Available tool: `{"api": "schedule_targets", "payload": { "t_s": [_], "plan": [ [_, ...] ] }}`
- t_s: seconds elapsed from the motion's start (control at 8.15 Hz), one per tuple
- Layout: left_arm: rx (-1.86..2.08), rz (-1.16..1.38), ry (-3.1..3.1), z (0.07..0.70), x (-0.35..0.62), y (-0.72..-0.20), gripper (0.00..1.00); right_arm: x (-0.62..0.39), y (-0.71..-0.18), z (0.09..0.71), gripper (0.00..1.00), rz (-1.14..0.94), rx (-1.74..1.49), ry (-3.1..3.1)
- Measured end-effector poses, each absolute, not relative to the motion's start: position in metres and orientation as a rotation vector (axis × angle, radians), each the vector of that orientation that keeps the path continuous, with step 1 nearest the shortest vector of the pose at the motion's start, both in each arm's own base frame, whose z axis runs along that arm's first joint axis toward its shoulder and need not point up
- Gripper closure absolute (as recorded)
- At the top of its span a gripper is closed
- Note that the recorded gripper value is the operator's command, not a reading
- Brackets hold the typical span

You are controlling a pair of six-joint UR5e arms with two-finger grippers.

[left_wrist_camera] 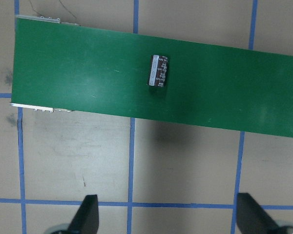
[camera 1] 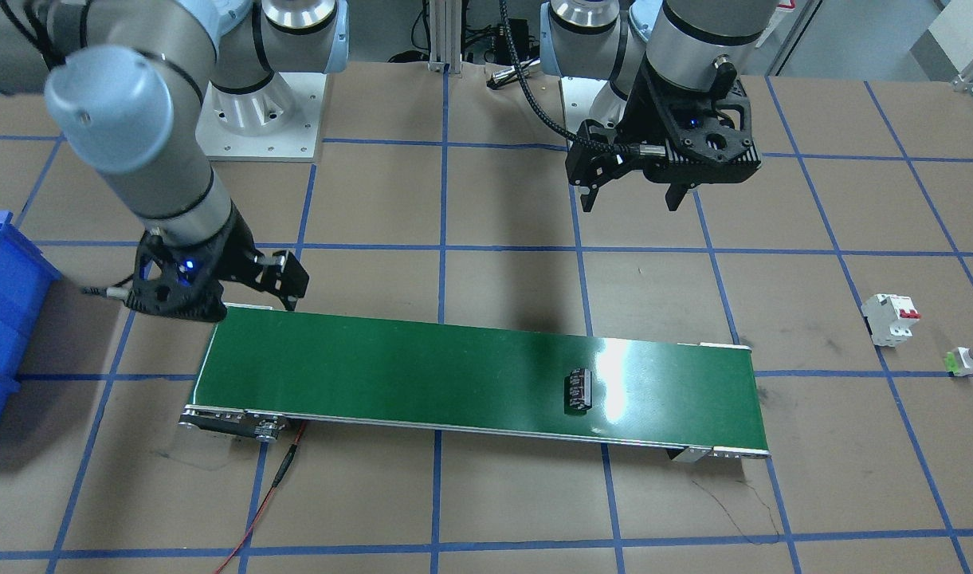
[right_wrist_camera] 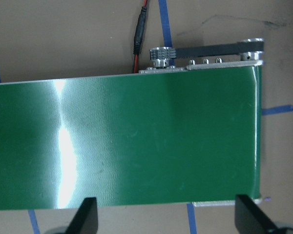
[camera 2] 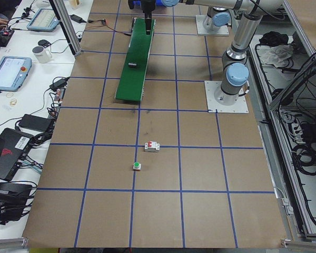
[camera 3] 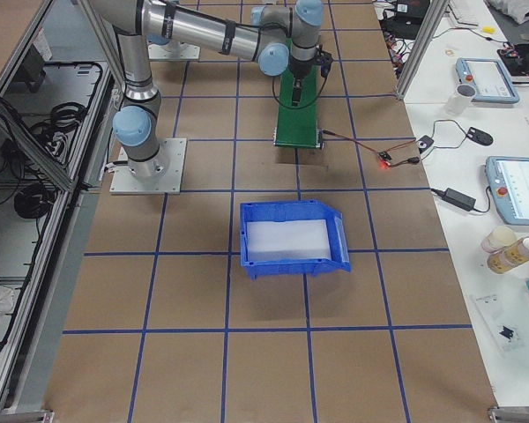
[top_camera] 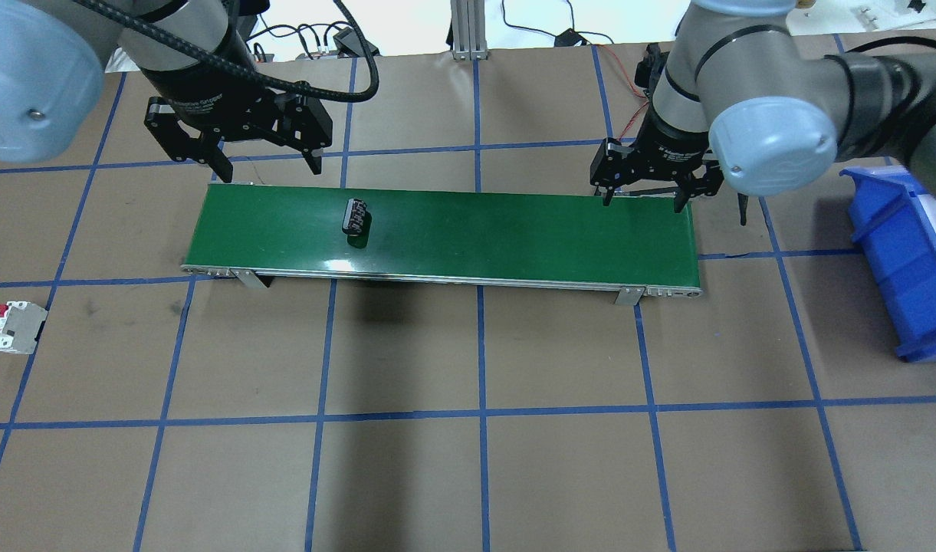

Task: Move capacitor from left to right
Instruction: 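Raise the left gripper away while the right gripper moves over the belt's far end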

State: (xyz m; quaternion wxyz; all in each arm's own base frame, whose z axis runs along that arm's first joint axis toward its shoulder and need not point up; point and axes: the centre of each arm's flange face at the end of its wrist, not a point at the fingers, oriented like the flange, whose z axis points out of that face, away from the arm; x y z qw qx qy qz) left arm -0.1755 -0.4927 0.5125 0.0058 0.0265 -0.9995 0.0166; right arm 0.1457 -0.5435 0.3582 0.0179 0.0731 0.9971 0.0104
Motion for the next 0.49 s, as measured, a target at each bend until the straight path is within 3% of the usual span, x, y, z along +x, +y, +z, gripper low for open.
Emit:
{"api": "schedule_targets", "payload": {
  "t_s": [0.49],
  "plan": [
    [0.071,0.083,-3.127,0.521,-0.178,-0.486,0.00,0.154,-0.572,0.301,0.00,0.056,0.293,3.015]
  ]
}}
